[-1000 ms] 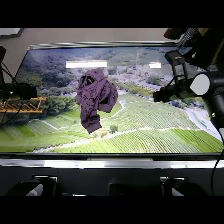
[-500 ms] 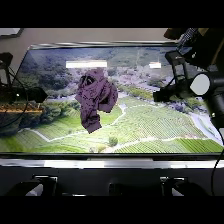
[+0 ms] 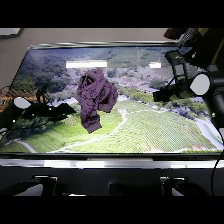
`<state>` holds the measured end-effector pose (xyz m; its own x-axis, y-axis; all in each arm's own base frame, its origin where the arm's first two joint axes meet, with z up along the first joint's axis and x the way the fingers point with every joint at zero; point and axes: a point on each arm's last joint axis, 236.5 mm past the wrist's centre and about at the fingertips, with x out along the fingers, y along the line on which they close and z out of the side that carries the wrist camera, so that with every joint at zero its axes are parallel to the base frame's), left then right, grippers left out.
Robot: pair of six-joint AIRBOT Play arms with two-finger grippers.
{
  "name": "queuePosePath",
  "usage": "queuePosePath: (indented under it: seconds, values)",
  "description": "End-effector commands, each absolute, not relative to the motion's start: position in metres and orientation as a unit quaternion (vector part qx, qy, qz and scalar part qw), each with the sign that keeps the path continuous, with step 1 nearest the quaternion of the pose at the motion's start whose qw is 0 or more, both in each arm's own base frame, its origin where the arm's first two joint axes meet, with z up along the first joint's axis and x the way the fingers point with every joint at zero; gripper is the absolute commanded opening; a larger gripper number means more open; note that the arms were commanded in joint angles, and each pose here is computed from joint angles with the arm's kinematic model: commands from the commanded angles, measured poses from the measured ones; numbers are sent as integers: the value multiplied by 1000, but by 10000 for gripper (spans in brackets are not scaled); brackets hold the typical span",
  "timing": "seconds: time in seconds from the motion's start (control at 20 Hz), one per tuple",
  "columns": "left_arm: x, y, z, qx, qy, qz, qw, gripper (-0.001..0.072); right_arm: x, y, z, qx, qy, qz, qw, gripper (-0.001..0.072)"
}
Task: Fold the clothes and pants, and hang the long-sleeved shirts on hangers.
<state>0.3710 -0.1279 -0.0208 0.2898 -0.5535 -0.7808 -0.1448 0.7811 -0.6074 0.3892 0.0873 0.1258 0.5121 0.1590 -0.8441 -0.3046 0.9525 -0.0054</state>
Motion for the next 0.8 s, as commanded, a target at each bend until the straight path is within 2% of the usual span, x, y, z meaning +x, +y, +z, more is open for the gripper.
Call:
queuePosePath:
  seconds: [0.0, 0.2, 0.35, 0.4, 0.45, 0.5, 0.55, 0.6, 0.65, 0.75]
  values:
    - [390, -163, -39, -383, 563, -168, 712, 698, 392, 88, 128, -77, 468, 134, 870, 48]
    - [385, -185, -70, -394, 590, -167, 685, 698, 406, 91, 138, -73, 436, 133, 887, 48]
    - [381, -194, -81, -388, 600, -165, 679, 660, 416, 92, 146, -71, 412, 132, 899, 48]
    - [381, -194, -81, -388, 599, -164, 681, 487, 420, 93, 150, -70, 401, 131, 904, 48]
    - [381, -194, -81, -388, 599, -164, 681, 155, 421, 94, 151, -68, 397, 132, 906, 48]
    - [382, -193, -81, -388, 598, -164, 682, 22, 422, 96, 151, -56, 398, 132, 906, 81]
    - [383, -191, -81, -389, 597, -163, 682, 23, 425, 97, 148, -41, 401, 125, 907, 212]
    - [384, -190, -81, -390, 596, -162, 683, 23, 428, 97, 137, -1, 417, 106, 903, 511]
    - [385, -188, -80, -391, 595, -161, 683, 23, 433, 98, 122, 50, 438, 80, 894, 616]
    - [387, -184, -79, -394, 592, -158, 685, 23, 439, 119, 74, 151, 498, 59, 852, 621]
